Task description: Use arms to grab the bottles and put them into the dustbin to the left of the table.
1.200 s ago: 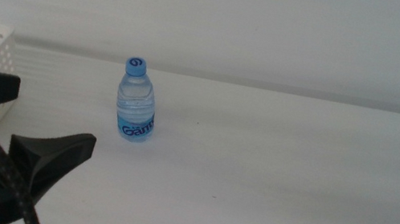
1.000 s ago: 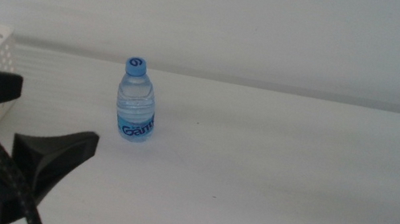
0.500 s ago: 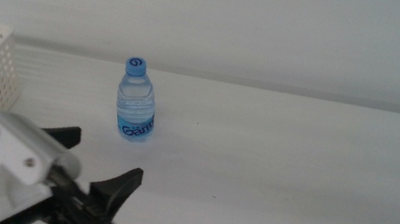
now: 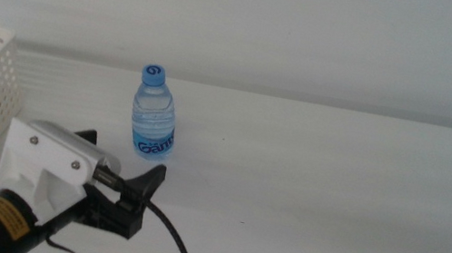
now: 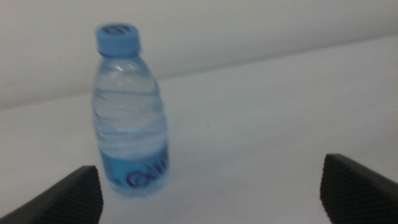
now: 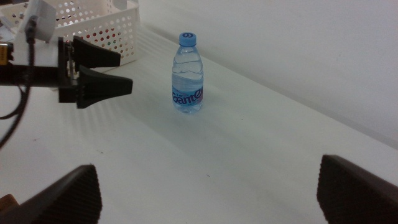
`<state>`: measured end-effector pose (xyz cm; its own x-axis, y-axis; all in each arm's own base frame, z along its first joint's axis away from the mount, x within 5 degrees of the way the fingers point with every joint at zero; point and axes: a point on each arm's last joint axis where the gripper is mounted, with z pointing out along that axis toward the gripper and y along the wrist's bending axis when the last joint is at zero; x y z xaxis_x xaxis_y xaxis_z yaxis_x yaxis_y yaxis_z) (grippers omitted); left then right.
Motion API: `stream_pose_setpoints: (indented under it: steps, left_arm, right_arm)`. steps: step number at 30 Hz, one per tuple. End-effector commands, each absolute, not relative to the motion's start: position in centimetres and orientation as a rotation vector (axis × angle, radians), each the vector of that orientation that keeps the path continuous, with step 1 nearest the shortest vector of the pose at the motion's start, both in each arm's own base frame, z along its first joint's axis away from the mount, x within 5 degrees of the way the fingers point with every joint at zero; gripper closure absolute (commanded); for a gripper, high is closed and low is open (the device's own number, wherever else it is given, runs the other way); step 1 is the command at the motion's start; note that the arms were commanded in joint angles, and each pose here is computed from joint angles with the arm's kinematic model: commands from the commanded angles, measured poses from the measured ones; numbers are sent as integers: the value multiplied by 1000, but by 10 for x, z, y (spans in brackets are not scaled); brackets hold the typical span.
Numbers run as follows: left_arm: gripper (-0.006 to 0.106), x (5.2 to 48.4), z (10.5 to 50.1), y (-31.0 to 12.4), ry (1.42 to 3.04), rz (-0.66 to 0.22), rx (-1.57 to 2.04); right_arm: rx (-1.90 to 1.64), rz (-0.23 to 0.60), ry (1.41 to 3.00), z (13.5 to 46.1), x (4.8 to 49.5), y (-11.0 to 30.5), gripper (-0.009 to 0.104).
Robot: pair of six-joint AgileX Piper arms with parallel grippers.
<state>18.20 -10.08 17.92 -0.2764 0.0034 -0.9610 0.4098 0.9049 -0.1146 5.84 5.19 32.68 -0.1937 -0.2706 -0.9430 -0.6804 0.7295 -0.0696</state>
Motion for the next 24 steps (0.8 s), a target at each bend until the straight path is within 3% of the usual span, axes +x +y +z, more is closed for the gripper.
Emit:
stream_pose_setpoints:
  steps: [1, 24]
  left_arm:
    - [7, 190, 176, -98, 1762, -376, 271]
    - [7, 286, 124, -122, 1833, -282, 182]
  right_arm:
    - [-746, 420, 1763, 327, 59, 51, 2]
    - [-746, 420, 1763, 327, 59, 51, 2]
